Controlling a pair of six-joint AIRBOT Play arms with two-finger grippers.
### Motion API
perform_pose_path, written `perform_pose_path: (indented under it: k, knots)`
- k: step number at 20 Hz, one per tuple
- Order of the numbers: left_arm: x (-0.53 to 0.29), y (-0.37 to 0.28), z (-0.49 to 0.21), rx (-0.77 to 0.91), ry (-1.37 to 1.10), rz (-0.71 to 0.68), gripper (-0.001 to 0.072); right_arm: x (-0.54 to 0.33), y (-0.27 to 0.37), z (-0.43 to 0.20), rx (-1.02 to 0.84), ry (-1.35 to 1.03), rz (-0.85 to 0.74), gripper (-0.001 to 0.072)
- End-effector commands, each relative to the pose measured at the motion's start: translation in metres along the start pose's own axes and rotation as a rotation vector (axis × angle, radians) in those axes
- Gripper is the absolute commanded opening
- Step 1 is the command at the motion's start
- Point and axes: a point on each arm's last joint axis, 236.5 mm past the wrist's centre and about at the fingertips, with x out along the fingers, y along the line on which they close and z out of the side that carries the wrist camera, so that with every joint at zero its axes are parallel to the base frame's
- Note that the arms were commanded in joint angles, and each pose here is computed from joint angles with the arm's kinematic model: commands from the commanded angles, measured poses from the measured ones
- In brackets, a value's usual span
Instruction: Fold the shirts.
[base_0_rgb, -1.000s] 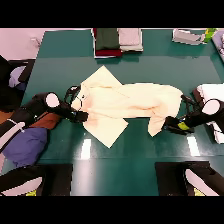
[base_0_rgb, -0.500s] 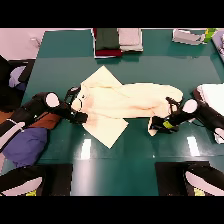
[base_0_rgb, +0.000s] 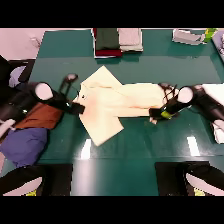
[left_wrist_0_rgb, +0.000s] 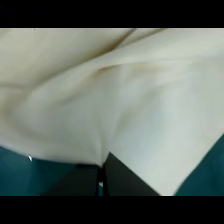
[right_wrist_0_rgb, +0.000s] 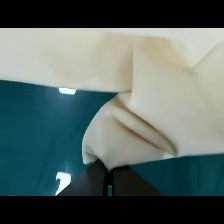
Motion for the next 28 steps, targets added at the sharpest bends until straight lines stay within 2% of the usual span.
perform_pose_path:
  k: [1, 4, 6, 8, 11, 14, 18, 24, 28]
  knots:
    - [-0.133, -0.003, 0.079, 0.132, -0.362, 0.126, 0.0022, -0.128, -0.016, 0.059, -0.041, -0.359, -0.076, 0.0023]
    - [-0.300, -0.026, 0.114, 0.198, -0.762, 0.194, 0.0022, -0.282, -0.025, 0.081, 0.008, -0.745, -0.032, 0.0023]
    - [-0.406, -0.048, 0.107, 0.222, -1.002, 0.192, 0.0022, -0.372, -0.036, 0.070, 0.040, -0.967, -0.035, 0.0023]
    - [-0.476, -0.063, 0.092, 0.236, -1.156, 0.181, 0.0022, -0.443, -0.045, 0.049, 0.060, -1.144, -0.060, 0.0023]
    - [-0.536, -0.075, 0.071, 0.245, -1.297, 0.169, 0.0021, -0.499, -0.056, 0.016, 0.092, -1.284, -0.114, 0.0023]
    - [-0.539, -0.077, 0.070, 0.238, -1.307, 0.157, 0.0021, -0.509, -0.069, 0.002, 0.123, -1.263, -0.191, 0.0023]
    - [-0.479, -0.061, 0.097, 0.215, -1.143, 0.187, 0.0021, -0.472, -0.089, 0.028, 0.157, -1.097, -0.239, 0.0023]
    - [-0.213, 0.009, 0.127, 0.138, -0.481, 0.265, 0.0022, -0.295, -0.115, 0.096, 0.189, -0.593, -0.161, 0.0023]
    - [-0.077, 0.067, 0.149, -0.029, -0.321, 0.252, 0.0022, -0.157, -0.144, 0.121, 0.205, -0.273, -0.152, 0.0023]
